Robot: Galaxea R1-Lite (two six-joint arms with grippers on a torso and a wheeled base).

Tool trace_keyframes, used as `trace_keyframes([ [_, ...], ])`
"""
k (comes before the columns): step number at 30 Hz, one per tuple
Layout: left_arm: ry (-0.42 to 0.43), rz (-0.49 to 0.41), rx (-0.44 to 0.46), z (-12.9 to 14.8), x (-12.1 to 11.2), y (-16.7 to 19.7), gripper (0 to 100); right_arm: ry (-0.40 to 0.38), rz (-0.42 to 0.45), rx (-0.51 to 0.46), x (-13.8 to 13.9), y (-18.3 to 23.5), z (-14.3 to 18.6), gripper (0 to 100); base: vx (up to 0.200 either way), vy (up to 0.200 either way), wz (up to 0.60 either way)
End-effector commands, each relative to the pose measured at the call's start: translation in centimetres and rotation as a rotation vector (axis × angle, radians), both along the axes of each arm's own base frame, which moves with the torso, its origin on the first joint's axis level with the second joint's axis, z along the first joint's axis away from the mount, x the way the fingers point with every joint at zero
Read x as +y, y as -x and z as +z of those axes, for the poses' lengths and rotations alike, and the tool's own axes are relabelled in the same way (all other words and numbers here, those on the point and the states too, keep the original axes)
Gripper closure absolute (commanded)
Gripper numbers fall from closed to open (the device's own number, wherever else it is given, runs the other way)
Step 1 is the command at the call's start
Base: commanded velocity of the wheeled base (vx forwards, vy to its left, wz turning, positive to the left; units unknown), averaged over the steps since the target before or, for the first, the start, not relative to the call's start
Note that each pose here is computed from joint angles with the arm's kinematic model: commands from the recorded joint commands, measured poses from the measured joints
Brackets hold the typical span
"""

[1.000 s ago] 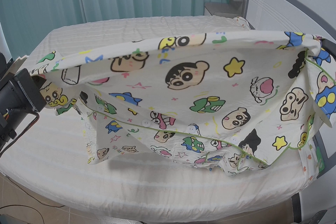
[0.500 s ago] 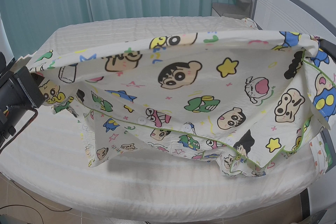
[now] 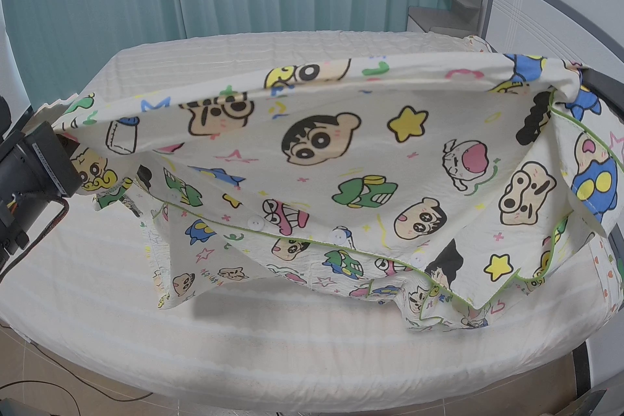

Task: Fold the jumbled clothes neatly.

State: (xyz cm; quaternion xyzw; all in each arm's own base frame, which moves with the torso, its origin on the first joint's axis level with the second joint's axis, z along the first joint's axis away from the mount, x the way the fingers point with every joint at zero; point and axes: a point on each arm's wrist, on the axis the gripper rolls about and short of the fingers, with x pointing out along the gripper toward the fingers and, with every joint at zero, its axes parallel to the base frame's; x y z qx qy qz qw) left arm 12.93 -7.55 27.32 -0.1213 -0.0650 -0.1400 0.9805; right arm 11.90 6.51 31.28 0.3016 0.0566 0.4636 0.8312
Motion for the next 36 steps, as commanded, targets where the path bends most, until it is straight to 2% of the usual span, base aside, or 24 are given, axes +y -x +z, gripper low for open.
trace_keyframes([
  [1, 0.001, 0.006, -0.001, 0.1, 0.1, -0.1, 100, 0.001, 0.003, 0.000, 0.2, -0.3, 0.2, 100, 0.000, 0.200, 0.00],
  [26, 0.002, 0.023, -0.004, 0.1, 0.3, 0.0, 100, 0.014, 0.047, 0.008, 1.4, -1.4, 0.4, 100, 0.000, 0.200, 0.00],
  [36, 0.009, 0.055, -0.016, 0.2, 1.0, 0.2, 100, 0.023, 0.062, 0.017, 1.9, -1.7, 0.2, 100, 0.000, 0.200, 0.00],
])
